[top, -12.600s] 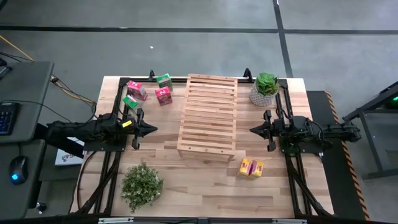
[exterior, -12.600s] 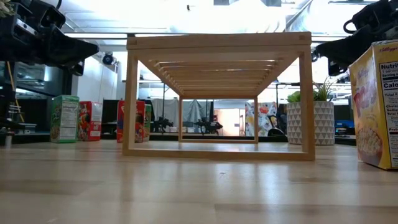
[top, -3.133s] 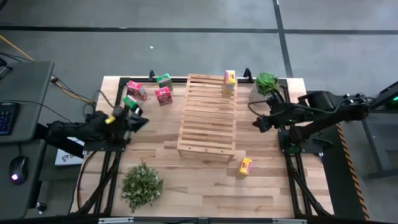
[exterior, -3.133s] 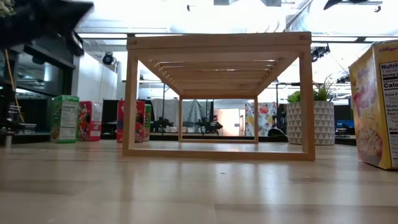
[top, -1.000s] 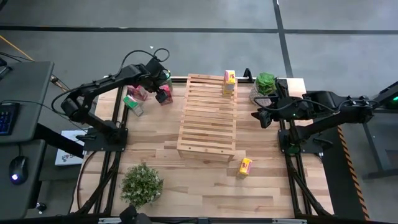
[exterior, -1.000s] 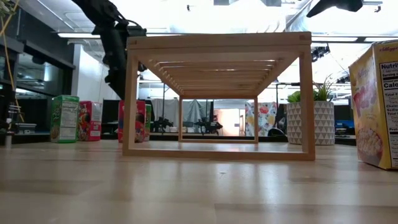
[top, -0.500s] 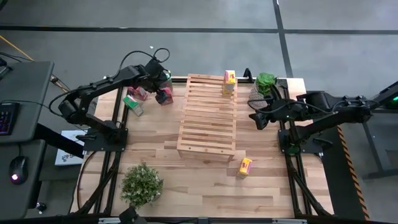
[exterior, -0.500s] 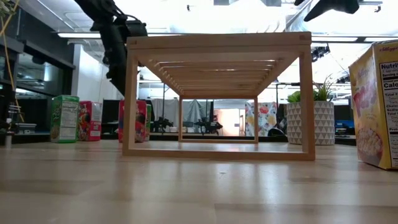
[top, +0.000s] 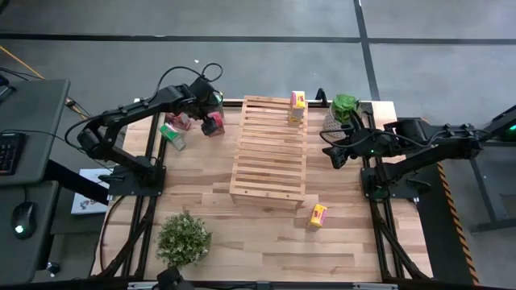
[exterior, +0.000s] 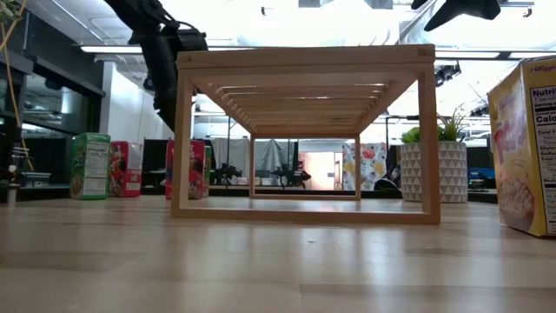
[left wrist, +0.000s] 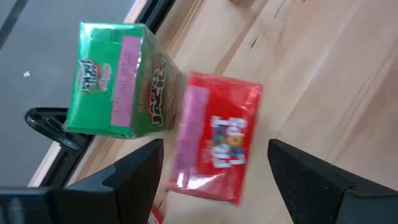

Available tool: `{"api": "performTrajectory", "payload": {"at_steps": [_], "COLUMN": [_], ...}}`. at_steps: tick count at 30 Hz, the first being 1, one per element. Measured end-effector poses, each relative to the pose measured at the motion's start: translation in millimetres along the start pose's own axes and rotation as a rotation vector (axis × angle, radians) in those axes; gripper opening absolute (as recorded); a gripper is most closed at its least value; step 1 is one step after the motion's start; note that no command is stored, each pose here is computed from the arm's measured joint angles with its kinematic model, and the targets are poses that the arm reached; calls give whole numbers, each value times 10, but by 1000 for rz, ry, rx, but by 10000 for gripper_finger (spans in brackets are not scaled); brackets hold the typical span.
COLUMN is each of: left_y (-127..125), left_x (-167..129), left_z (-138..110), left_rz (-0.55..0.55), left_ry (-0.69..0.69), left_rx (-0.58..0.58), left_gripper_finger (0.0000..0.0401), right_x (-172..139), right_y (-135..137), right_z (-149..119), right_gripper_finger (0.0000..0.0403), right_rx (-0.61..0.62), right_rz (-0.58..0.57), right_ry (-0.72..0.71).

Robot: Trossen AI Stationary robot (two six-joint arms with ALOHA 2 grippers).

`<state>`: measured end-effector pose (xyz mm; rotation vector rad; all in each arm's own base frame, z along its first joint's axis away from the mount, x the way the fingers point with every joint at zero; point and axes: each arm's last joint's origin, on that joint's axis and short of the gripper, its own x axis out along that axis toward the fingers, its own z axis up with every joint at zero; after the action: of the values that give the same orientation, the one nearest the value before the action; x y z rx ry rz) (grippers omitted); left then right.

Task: Stack cereal on shelf
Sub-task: Put the right red cereal box on the shelf

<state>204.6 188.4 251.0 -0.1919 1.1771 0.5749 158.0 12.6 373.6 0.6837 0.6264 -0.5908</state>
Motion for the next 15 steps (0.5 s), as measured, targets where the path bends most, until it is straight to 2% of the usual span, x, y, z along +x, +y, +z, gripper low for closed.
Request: {"api": "performTrajectory", "payload": {"at_steps": [15], "left_y": [-24], "left_x": [249], "left_z": [-2], "left_rz": [-28], "left_ry": [103], "left_rx": [8], "left_gripper_finger": [280], "right_x": [0], "right_y": [1], "right_z": [0], "right_gripper_finger": [216], "right_rx": [3], "right_rz": [1], "right_ry": [0]}}
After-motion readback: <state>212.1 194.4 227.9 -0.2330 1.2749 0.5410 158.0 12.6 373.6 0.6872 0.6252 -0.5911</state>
